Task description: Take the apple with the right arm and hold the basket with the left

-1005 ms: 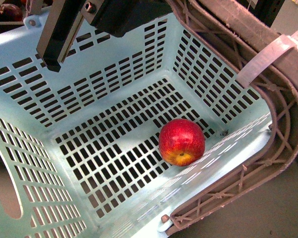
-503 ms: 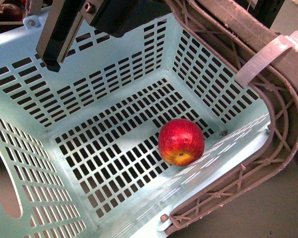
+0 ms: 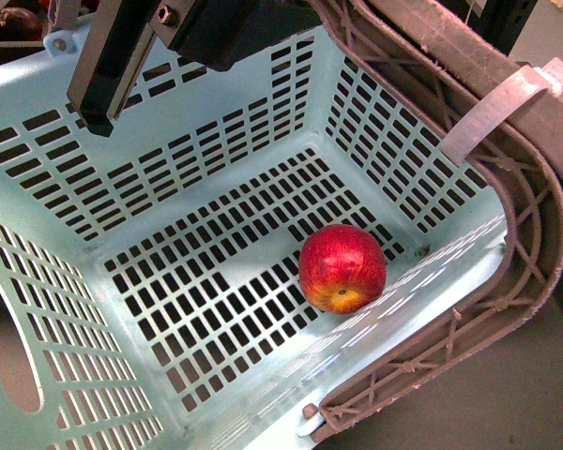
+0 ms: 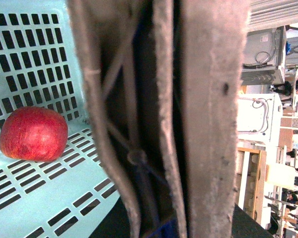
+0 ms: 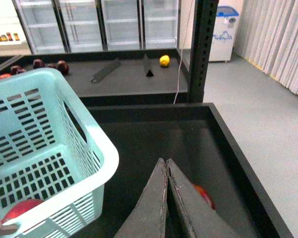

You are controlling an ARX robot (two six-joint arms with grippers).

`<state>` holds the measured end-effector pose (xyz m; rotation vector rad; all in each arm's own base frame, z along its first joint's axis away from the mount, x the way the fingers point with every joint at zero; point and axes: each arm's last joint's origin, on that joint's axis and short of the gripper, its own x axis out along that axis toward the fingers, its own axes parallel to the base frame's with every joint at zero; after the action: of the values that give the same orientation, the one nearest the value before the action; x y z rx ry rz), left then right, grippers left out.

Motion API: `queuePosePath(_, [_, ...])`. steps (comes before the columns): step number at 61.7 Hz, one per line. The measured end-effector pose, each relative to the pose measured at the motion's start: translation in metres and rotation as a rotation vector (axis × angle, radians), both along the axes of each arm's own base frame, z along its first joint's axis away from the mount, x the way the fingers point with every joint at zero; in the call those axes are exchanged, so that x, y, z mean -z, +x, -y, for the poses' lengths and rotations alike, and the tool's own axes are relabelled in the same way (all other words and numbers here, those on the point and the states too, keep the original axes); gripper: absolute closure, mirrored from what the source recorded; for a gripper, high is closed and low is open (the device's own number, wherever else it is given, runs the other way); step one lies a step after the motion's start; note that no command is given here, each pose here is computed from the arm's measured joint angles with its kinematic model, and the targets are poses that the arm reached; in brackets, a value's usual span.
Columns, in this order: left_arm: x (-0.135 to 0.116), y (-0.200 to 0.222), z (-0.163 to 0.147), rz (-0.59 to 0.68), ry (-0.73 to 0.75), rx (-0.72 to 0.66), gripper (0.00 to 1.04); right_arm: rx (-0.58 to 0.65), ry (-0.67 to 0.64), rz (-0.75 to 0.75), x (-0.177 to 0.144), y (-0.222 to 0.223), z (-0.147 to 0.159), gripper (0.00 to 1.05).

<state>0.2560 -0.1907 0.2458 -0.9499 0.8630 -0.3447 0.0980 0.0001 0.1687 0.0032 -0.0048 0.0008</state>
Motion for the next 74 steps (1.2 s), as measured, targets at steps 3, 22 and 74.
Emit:
queuePosePath(3, [0.0001,0.0001,0.0000,0.000,0.001,-0.001,0.88,0.000,0.000,0.008,-0.0005,-0.0008,0.0000,1.03])
queuePosePath(22, [0.0006,0.0002,0.0002,-0.001,0.002,0.000,0.88,0.000,-0.001,0.007,-0.0004,-0.0010,0.0000,0.97])
queuePosePath(74, [-0.0033,0.0053,-0.0067,0.145,0.152,-0.318,0.88,0.000,0.000,0.008,-0.0005,-0.0010,0.0000,0.09])
